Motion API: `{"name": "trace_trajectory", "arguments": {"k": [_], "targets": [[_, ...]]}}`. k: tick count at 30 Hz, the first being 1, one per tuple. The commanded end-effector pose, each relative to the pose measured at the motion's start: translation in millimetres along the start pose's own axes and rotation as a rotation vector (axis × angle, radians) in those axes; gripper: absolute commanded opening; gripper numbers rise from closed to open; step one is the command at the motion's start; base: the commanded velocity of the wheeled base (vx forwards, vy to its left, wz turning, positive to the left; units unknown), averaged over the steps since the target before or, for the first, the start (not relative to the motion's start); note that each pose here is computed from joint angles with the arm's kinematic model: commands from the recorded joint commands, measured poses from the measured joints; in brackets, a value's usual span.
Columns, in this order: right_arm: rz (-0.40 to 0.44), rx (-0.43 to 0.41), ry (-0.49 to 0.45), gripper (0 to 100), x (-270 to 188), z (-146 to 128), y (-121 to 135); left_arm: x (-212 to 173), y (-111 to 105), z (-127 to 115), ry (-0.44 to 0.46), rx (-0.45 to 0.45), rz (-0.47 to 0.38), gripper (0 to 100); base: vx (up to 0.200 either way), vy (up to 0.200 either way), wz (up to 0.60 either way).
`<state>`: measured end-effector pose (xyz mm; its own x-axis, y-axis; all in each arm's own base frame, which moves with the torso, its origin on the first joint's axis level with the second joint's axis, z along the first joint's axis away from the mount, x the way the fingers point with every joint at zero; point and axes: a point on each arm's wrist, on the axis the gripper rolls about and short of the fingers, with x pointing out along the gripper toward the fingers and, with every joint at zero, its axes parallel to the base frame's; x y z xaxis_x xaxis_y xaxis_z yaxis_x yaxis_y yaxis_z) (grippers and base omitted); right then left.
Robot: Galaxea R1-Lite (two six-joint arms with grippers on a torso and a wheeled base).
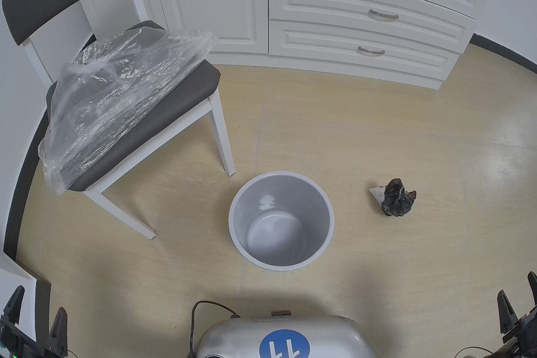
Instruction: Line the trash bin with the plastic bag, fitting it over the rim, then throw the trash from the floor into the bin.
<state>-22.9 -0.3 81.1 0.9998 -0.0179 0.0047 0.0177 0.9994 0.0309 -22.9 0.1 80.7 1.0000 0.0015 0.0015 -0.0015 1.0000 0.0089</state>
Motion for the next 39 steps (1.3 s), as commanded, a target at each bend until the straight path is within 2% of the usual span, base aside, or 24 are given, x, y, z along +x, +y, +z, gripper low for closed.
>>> {"name": "trace_trajectory", "arguments": {"k": [1,9,12,18,24,28,31,33,35,39], "targets": [[0.001,0.000,0.002,100,-0.1,-5.0,-0.2,0.1,-0.1,-5.3,0.001,-0.001,0.000,100,0.000,0.000,0.00],[0.001,0.000,0.002,100,0.0,-5.3,-0.1,0.1,-0.1,-5.3,0.002,-0.003,0.003,100,0.000,0.000,0.00],[0.004,-0.042,0.003,100,-0.1,-5.2,-0.1,0.1,-0.1,-5.3,0.002,-0.003,0.003,100,0.000,0.000,0.00],[0.021,-0.058,0.003,100,-0.1,-5.2,0.3,0.1,-0.1,-5.3,0.002,-0.001,0.002,100,0.000,0.000,0.00],[0.021,-0.055,0.000,100,-0.1,-4.9,0.3,0.0,-1.1,-5.1,-0.001,0.042,-0.041,100,0.000,0.000,0.00],[0.019,-0.003,0.001,100,-0.1,-4.9,0.2,-0.1,-0.6,-4.8,0.000,-0.033,-0.021,100,0.000,0.000,0.00],[0.018,-0.008,0.001,100,-0.1,-4.9,0.2,-0.1,0.0,-4.8,0.000,-0.052,0.006,100,0.000,0.000,0.00],[0.022,-0.034,0.002,100,0.0,-5.3,0.3,0.1,0.1,-5.0,-0.002,-0.047,0.009,100,0.000,0.000,0.00],[0.026,-0.060,0.002,100,-0.1,-5.0,0.4,0.1,-0.2,-5.3,0.002,-0.003,0.002,100,0.000,0.000,0.00],[0.029,-0.065,0.002,100,-0.1,-5.0,0.5,0.1,-0.7,-5.1,-0.001,0.028,-0.021,100,0.000,0.000,0.00]]}}
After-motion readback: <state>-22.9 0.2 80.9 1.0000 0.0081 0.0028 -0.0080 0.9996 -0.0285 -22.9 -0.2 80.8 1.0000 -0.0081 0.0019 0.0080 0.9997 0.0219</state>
